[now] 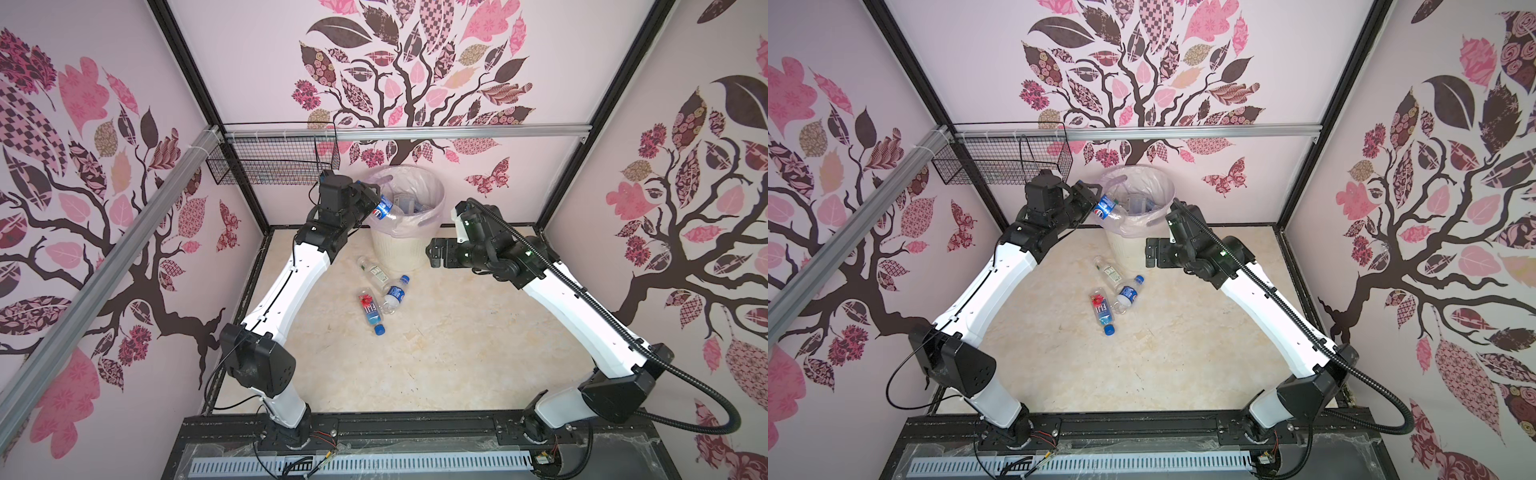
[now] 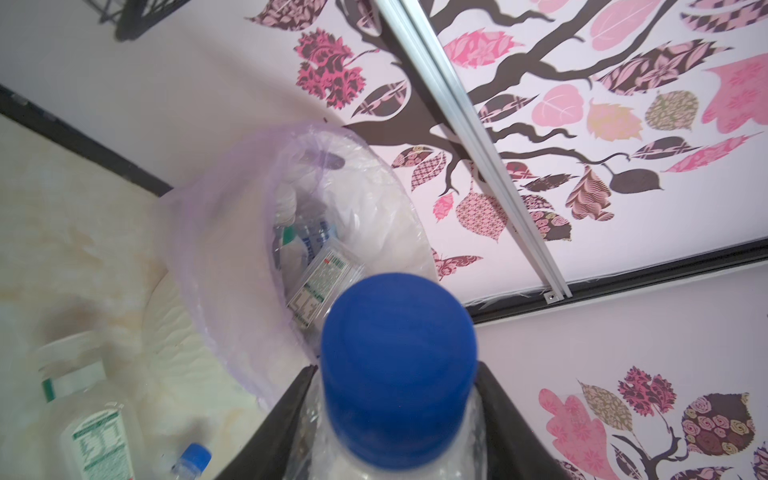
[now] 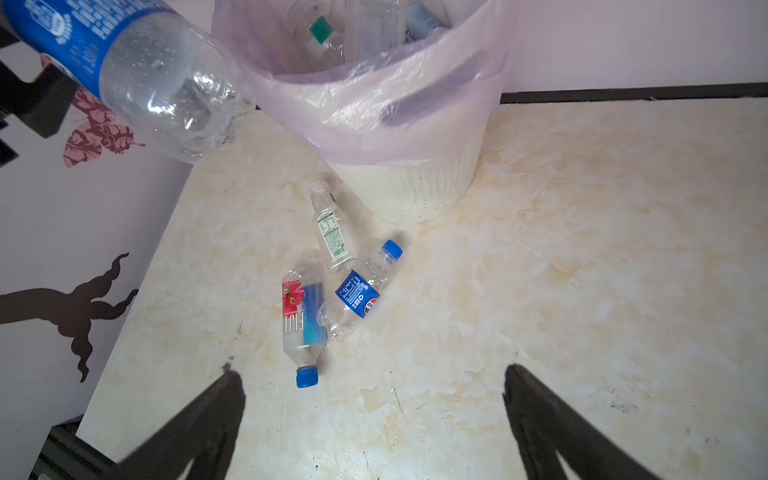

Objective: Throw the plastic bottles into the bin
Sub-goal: 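Raise the blue-label bottle over the bin with the left gripper while the right draws back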

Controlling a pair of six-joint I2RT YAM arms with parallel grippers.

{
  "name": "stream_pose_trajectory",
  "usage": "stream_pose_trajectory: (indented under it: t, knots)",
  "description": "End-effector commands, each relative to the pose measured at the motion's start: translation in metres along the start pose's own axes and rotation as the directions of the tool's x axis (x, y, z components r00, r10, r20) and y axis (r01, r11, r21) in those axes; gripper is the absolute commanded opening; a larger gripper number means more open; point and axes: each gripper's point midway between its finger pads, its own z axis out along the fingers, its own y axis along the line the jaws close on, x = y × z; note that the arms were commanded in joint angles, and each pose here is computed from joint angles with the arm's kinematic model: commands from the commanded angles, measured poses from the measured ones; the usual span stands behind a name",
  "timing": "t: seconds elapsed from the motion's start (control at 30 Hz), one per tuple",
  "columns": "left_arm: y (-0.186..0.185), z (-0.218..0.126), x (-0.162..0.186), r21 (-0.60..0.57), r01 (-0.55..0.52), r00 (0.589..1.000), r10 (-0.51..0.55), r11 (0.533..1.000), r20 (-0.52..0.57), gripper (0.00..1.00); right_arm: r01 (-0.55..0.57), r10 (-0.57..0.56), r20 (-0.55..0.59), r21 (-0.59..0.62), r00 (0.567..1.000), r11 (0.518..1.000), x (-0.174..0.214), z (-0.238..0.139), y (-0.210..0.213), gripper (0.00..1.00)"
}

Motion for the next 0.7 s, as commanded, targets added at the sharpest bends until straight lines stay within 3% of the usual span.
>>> stream_pose_trajectory:
  t: [0.0, 0.33, 0.67]
  knots:
    - [-0.040, -0.002, -0.032, 0.109, -0.071, 0.992, 0.059, 0.991, 0.114, 0.45, 0.003, -0.005, 0.020, 0.061, 1.000, 0.998, -0.014, -0.010, -0.009, 1.00]
    - [-0.111, -0.001, -0.071, 0.238, -0.251, 0.927, 0.162, 0.938, 0.339, 0.45, -0.139, 0.135, 0.064, 0.061, 0.989, 0.988, -0.047, -0.016, -0.027, 0.99]
    - [-0.158, -0.018, -0.101, 0.274, -0.420, 0.814, 0.227, 0.865, 0.534, 0.46, -0.178, 0.169, 0.111, 0.078, 0.979, 0.981, -0.060, -0.025, -0.046, 0.99]
